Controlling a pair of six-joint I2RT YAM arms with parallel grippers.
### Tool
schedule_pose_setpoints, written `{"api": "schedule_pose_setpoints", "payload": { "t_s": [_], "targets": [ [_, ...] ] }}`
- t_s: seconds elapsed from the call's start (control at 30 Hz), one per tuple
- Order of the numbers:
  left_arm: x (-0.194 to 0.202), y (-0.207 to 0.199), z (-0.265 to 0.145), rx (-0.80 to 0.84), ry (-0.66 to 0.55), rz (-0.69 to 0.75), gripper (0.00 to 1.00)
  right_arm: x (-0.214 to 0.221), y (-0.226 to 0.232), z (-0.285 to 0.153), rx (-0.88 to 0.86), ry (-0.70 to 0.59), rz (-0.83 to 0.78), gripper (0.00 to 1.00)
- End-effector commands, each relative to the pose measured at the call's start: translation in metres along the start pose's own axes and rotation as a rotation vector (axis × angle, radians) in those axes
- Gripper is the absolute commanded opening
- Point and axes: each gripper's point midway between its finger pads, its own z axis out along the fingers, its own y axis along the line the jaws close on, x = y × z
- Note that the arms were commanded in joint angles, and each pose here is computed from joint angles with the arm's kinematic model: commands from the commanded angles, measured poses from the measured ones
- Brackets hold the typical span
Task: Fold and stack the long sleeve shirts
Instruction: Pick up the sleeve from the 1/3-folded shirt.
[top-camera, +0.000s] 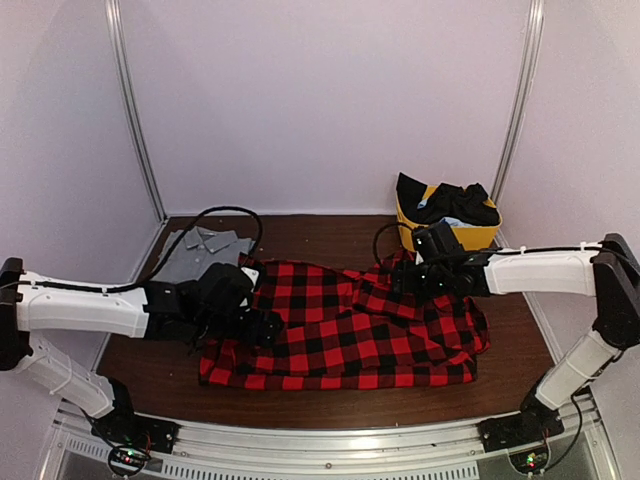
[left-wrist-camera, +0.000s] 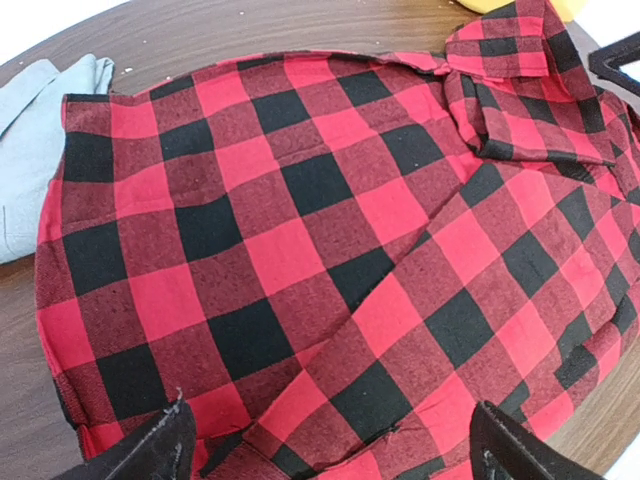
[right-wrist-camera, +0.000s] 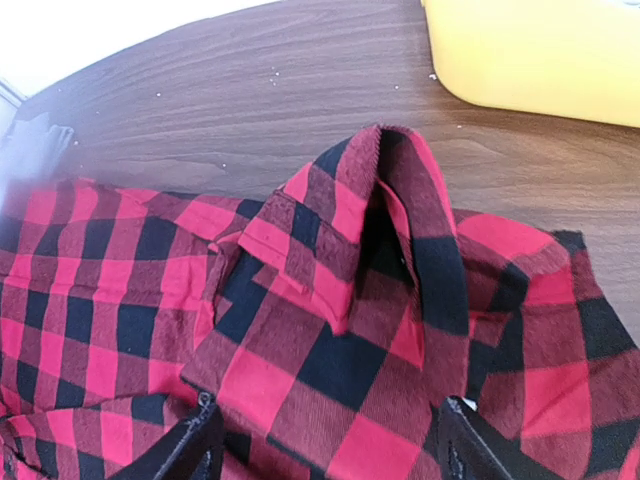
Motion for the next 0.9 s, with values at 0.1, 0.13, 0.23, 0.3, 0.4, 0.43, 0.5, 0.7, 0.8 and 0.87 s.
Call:
{"api": "schedule_pose_setpoints", "payload": {
  "t_s": [0.1,0.13,0.23,0.3,0.4,0.43,0.5,0.7,0.8,0.87],
  "targets": [
    [-0.013,0.004,0.002,-0.022,-0.02,0.026,0.96,-0.018,0.011,0.037,-0.066,0.011,0.002,0.7],
    [-0.013,0.005,0.004,-0.023,-0.017,0.026,0.96,-0.016,0.009,0.043,-0.062,0.022,0.004,0.69],
    [-0.013,0.007,0.007,-0.023,-0.013,0.023,0.96,-0.018,0.002,0.056,-0.051,0.029,0.015,0.68],
    [-0.015,0.008,0.007,-0.02,-0.016,0.019,0.96,-0.02,-0.002,0.064,-0.05,0.034,0.017,0.66],
    [-0.017,0.011,0.008,-0.02,-0.018,0.014,0.96,-0.022,0.001,0.077,-0.086,0.049,0.017,0.62],
    [-0.018,0.013,0.009,-0.021,-0.019,0.011,0.96,-0.023,0.001,0.081,-0.097,0.054,0.016,0.6],
    [-0.019,0.017,0.011,-0.02,-0.017,-0.002,0.96,-0.029,0.005,0.088,-0.125,0.064,0.014,0.52],
    [-0.04,0.042,0.013,-0.022,-0.046,-0.038,0.96,-0.081,0.02,0.065,-0.186,-0.005,-0.022,0.09],
    [-0.059,0.056,0.013,-0.029,-0.068,-0.03,0.97,-0.119,0.028,0.027,-0.215,-0.072,-0.049,0.0],
    [-0.07,0.064,0.012,-0.045,-0.074,-0.022,0.98,-0.143,0.036,-0.003,-0.244,-0.118,-0.067,0.0]
  ]
}}
